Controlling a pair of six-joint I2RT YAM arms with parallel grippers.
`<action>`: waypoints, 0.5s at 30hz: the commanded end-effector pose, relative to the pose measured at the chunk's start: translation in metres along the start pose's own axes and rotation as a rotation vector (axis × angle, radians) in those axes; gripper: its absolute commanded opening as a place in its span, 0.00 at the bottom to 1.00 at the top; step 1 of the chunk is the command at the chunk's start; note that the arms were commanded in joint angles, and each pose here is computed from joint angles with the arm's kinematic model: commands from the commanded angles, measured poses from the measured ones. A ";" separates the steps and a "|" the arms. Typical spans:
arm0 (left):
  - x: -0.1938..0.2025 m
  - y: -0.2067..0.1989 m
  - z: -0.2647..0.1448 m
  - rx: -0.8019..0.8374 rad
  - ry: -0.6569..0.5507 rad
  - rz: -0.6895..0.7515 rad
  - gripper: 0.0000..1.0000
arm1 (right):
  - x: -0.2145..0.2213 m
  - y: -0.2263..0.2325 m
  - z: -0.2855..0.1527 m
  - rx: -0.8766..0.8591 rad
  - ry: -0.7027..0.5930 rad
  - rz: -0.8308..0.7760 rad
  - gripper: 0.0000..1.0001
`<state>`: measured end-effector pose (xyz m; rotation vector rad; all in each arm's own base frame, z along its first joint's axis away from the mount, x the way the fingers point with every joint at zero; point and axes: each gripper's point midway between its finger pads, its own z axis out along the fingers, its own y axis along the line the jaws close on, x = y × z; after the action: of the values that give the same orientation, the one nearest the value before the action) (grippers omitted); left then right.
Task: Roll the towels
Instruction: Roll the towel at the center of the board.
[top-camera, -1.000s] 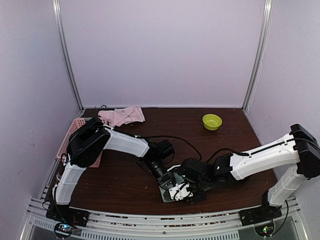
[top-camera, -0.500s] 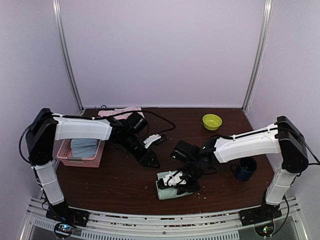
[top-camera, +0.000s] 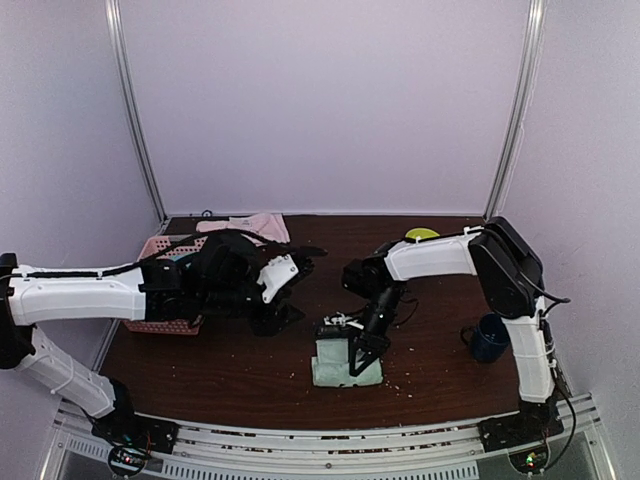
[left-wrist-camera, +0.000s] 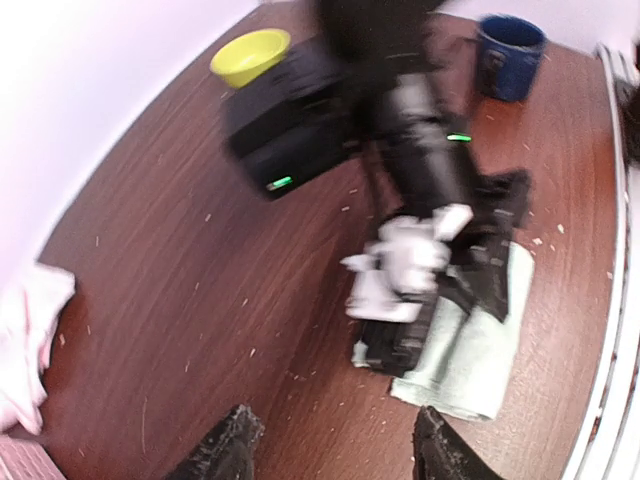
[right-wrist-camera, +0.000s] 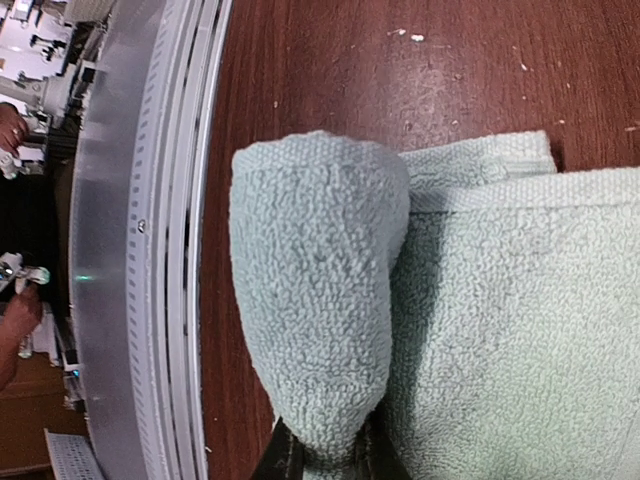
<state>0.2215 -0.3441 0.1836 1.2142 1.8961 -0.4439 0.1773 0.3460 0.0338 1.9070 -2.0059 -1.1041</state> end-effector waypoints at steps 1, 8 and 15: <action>-0.003 -0.039 0.008 -0.038 -0.018 0.279 0.56 | 0.042 -0.030 0.014 -0.010 0.128 0.105 0.05; 0.008 -0.103 0.038 0.063 0.031 0.494 0.58 | 0.042 -0.038 0.019 -0.013 0.125 0.134 0.05; 0.027 -0.118 0.080 0.076 0.126 0.572 0.62 | 0.045 -0.038 0.023 -0.023 0.123 0.145 0.05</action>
<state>0.1410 -0.4147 0.0952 1.7838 1.6167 -0.1819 0.1807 0.3446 0.0321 1.7163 -1.9962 -1.1982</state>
